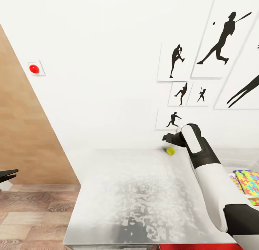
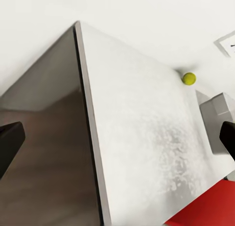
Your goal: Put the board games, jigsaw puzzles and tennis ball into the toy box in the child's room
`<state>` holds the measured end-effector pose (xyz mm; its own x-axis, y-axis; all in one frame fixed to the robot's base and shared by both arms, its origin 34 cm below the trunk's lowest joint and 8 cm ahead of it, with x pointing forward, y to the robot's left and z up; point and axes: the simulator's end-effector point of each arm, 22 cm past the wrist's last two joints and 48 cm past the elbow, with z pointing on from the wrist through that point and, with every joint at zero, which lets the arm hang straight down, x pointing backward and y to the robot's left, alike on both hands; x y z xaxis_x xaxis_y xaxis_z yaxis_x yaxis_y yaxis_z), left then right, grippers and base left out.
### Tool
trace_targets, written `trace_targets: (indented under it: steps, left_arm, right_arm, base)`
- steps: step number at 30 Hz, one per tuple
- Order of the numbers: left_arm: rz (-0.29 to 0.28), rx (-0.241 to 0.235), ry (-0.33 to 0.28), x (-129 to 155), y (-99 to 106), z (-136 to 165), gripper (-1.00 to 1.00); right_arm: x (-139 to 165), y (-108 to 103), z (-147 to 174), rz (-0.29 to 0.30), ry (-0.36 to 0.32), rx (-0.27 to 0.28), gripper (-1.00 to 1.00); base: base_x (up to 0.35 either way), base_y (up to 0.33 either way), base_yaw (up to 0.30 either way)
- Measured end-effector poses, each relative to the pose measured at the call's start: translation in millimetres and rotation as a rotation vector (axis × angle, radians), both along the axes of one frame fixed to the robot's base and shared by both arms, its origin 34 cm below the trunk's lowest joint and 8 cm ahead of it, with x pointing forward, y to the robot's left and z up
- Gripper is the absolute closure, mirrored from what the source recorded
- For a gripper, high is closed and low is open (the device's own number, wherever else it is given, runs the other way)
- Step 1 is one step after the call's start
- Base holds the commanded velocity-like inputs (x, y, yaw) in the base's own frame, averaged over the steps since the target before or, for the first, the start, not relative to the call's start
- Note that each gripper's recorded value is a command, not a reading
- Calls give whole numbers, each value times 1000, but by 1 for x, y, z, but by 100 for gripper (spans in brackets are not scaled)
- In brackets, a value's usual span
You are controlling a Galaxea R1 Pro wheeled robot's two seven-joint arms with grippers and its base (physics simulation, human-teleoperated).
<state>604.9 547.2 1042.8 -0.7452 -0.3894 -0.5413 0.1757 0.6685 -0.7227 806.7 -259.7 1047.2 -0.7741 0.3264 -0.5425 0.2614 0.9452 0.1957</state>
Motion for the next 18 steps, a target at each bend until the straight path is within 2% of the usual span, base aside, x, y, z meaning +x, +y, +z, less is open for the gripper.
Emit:
trace_targets:
  steps: [8,18]
  left_arm:
    - [0,0,14,0,0,-7,-100]
    - [-2,-2,30,1,-2,-15,-100]
  right_arm:
    - [-2,-10,-17,-11,36,-9,-100]
    - [4,-31,-19,-34,39,-31,-100]
  base:
    - [0,0,0]
    - [0,0,0]
